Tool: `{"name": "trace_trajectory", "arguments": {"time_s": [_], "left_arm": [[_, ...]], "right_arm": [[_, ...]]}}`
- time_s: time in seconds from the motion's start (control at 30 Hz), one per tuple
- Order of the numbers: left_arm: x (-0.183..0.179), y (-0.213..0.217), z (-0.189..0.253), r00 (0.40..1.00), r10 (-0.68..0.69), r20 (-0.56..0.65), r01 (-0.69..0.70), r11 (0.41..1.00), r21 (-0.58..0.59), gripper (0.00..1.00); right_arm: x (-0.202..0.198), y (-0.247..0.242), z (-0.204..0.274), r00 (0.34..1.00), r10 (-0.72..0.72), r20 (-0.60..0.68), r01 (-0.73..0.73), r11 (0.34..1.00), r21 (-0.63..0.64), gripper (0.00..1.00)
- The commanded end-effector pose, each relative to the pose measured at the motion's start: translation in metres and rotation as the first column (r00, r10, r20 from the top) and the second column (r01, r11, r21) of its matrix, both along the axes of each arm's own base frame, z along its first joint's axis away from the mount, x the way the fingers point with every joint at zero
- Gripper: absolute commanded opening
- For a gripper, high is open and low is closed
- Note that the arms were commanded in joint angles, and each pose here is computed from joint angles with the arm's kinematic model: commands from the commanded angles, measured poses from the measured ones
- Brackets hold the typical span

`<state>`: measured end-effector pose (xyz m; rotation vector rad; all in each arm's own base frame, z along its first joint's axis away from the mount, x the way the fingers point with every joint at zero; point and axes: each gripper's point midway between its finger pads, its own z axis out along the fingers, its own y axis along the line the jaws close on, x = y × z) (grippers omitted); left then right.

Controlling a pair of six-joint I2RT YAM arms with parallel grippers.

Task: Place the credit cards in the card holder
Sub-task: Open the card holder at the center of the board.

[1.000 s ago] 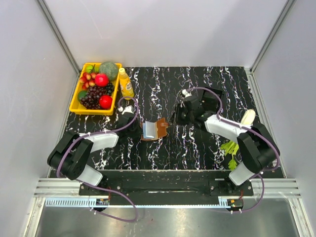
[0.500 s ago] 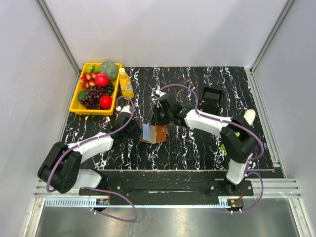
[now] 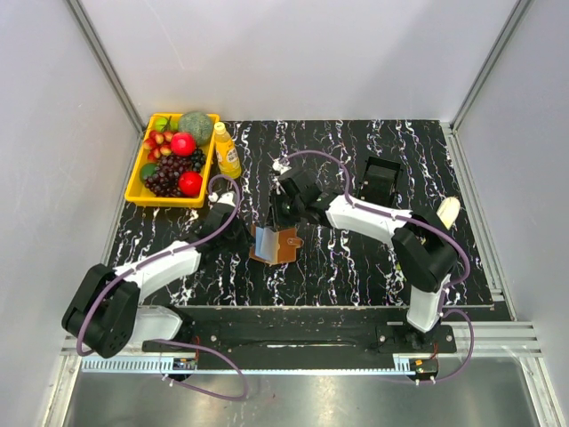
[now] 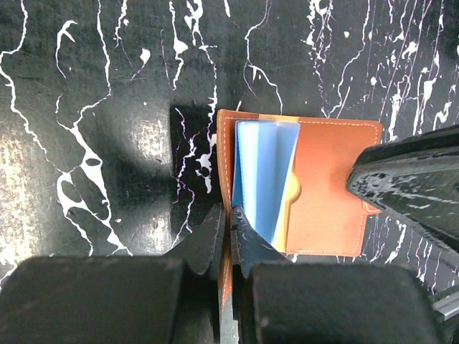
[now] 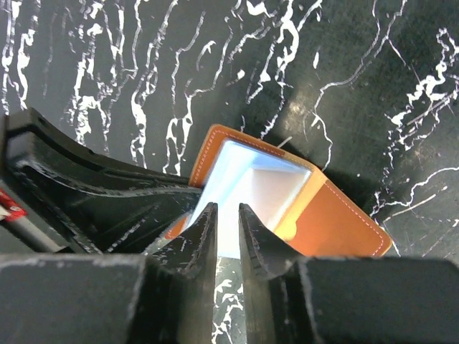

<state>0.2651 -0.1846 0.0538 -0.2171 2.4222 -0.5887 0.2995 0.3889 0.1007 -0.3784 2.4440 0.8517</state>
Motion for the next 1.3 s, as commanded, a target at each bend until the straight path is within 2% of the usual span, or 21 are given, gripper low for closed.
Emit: {"name": "trace_trajectory", "arguments": {"time_s": [0.0,0.17,0.33,0.5,0.7,0.9,1.07,1.17,1.27], "left_arm": [[0.009,-0.009,0.032,0.997,-0.02,0.081,0.023,0.999,-0.031,0.0],[0.01,-0.009,0.041,0.995,-0.028,0.098,0.031,0.999,-0.033,0.0],[0.008,-0.008,0.043,0.995,-0.02,0.1,0.025,0.999,-0.041,0.0],[0.01,-0.003,0.045,0.993,-0.001,0.115,0.004,1.0,-0.026,0.0],[0.01,0.003,0.042,0.993,0.016,0.116,-0.016,1.0,-0.001,0.0],[0.008,0.01,0.025,0.996,0.042,0.085,-0.045,0.999,0.031,0.0],[0.001,0.028,-0.014,0.994,0.106,0.01,-0.107,0.987,0.121,0.0],[-0.006,0.041,-0.035,0.986,0.158,-0.053,-0.144,0.97,0.197,0.02],[-0.007,0.041,-0.035,0.983,0.17,-0.064,-0.155,0.969,0.193,0.19]], "right_arm": [[0.009,0.017,0.04,0.997,0.037,0.07,-0.039,0.999,0.035,0.24],[-0.001,0.031,0.01,0.996,0.087,0.012,-0.087,0.996,-0.005,0.24],[-0.008,0.031,-0.009,0.997,0.079,-0.021,-0.079,0.996,-0.032,0.22],[-0.019,0.018,-0.029,0.996,0.069,-0.059,-0.075,0.993,-0.095,0.2],[-0.024,-0.011,-0.029,0.999,0.021,-0.026,-0.025,0.986,-0.166,0.21],[-0.036,-0.017,-0.071,0.994,0.035,-0.1,-0.055,0.977,-0.205,0.21],[-0.034,-0.014,-0.09,0.994,0.014,-0.109,-0.036,0.979,-0.202,0.21],[-0.032,-0.014,-0.089,0.995,0.0,-0.102,-0.021,0.979,-0.201,0.2],[-0.025,-0.015,-0.08,0.998,-0.015,-0.062,0.003,0.981,-0.192,0.21]]}}
